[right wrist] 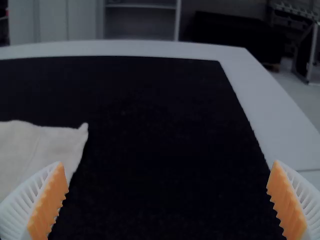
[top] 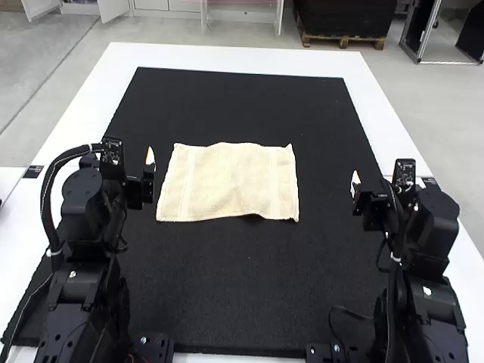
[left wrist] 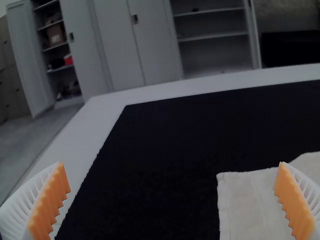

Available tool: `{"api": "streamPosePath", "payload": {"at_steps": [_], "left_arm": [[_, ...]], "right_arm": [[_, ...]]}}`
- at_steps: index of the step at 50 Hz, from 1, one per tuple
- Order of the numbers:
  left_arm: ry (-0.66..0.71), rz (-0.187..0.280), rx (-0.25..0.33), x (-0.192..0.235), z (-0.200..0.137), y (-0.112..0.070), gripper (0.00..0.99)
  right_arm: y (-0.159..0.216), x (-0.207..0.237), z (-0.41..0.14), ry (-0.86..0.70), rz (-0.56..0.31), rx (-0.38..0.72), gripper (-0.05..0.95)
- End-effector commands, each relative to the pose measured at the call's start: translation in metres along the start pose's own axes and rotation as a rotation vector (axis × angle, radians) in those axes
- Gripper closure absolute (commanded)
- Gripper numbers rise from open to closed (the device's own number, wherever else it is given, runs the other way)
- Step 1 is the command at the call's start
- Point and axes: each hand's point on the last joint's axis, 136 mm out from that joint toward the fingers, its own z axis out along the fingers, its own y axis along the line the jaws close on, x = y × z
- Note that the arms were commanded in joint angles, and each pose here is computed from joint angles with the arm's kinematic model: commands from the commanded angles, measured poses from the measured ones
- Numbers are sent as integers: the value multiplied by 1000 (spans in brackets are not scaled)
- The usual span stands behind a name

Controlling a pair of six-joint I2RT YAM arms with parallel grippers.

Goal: Fold the towel.

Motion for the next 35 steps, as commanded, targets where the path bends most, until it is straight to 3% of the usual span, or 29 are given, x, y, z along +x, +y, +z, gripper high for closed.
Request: {"api": "streamPosePath", "payload": {"at_steps": [1,35], "left_arm": [[26,-22,50,8,-1,-9,34],[18,-20,58,6,-1,-10,34]], "right_arm": [[-4,6,0,17,-1,18,-21],[-4,7,0,19,7,17,-21]]}}
